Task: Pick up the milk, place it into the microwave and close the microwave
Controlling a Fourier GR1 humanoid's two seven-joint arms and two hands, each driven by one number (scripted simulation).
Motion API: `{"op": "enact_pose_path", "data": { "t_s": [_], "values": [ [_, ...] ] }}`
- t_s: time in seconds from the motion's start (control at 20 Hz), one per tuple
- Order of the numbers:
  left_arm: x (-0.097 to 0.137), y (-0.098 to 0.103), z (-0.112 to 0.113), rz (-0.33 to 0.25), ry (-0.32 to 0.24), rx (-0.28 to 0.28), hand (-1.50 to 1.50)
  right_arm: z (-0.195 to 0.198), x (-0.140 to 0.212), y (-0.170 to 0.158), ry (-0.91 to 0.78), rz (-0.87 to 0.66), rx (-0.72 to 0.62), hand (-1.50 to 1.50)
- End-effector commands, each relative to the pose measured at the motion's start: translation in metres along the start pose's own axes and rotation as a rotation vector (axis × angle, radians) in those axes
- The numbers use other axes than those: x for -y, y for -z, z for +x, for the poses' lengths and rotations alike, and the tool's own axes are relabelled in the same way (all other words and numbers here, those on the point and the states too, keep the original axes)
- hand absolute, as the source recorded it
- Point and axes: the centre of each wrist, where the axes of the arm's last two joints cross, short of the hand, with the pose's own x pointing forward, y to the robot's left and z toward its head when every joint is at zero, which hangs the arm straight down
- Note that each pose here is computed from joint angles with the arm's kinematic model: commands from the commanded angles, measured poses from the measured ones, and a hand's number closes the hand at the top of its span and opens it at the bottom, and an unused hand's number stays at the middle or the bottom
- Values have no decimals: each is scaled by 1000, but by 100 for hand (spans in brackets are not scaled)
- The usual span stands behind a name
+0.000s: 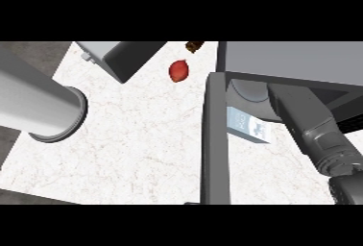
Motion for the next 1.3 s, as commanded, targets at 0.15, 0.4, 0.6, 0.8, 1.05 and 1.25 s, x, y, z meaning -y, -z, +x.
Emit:
{"op": "enact_pose_path", "data": {
  "t_s": [0.15, 0.4, 0.6, 0.8, 1.05, 1.25],
  "values": [
    [13, -2, -17, -58, -38, -12, -150, 12, 4, 11, 89, 51, 7, -150],
    [27, 11, -34, -157, -79, -13, -150, -8, 7, -4, 271, 182, 3, -150],
    [44, 7, -34, -231, -82, -69, -150, -24, 5, -20, 430, 232, -3, -150],
    [43, 15, -51, -315, -76, -99, -150, -30, -16, -36, 550, 275, -15, -150],
    [49, 44, -74, -314, -27, -121, -150, -57, -46, -89, 683, 318, -59, -150],
    [68, 44, -87, -307, -10, -138, -150, -79, -48, -126, 684, 346, -81, -150]
  ]
}}
